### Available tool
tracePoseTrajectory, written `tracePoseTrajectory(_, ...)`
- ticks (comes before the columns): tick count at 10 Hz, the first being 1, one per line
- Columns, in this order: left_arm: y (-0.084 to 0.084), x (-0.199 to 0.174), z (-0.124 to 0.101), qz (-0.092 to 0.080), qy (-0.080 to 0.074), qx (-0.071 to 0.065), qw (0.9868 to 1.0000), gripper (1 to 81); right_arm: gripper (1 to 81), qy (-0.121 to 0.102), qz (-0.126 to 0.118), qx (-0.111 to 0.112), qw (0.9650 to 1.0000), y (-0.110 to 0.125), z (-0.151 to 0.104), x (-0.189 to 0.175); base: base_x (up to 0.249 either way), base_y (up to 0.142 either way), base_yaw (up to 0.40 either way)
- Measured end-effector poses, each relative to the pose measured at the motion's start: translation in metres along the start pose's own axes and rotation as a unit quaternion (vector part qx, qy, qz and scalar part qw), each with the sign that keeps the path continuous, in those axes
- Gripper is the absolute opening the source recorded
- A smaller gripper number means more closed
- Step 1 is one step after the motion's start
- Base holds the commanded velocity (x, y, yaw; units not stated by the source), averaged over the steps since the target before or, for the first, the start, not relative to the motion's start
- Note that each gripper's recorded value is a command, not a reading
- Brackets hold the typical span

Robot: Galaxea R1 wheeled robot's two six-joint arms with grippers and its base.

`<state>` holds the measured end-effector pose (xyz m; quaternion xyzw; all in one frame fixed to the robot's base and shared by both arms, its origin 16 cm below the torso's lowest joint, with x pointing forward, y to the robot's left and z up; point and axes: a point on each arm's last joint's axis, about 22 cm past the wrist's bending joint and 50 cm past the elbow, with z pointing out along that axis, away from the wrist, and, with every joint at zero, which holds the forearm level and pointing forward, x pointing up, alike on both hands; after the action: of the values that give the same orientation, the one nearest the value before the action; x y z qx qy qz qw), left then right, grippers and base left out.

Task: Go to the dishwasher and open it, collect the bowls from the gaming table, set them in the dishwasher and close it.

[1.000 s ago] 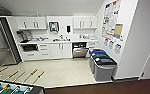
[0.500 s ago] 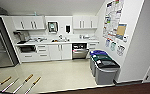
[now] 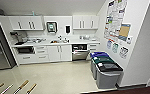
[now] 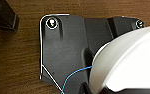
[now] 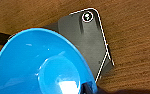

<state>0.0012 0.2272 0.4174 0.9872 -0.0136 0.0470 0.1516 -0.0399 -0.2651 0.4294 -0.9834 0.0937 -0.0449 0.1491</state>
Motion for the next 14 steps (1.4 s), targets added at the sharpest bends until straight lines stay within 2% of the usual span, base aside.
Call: tracePoseTrajectory(14, 0.001, 0.0002, 0.0003, 0.001, 0.0, -0.001, 1.0, 1.0, 1.0, -0.004, 0.0, 0.0, 1.0, -0.0015, 0.0011, -0.0024, 0.234, 0.0, 0.0)
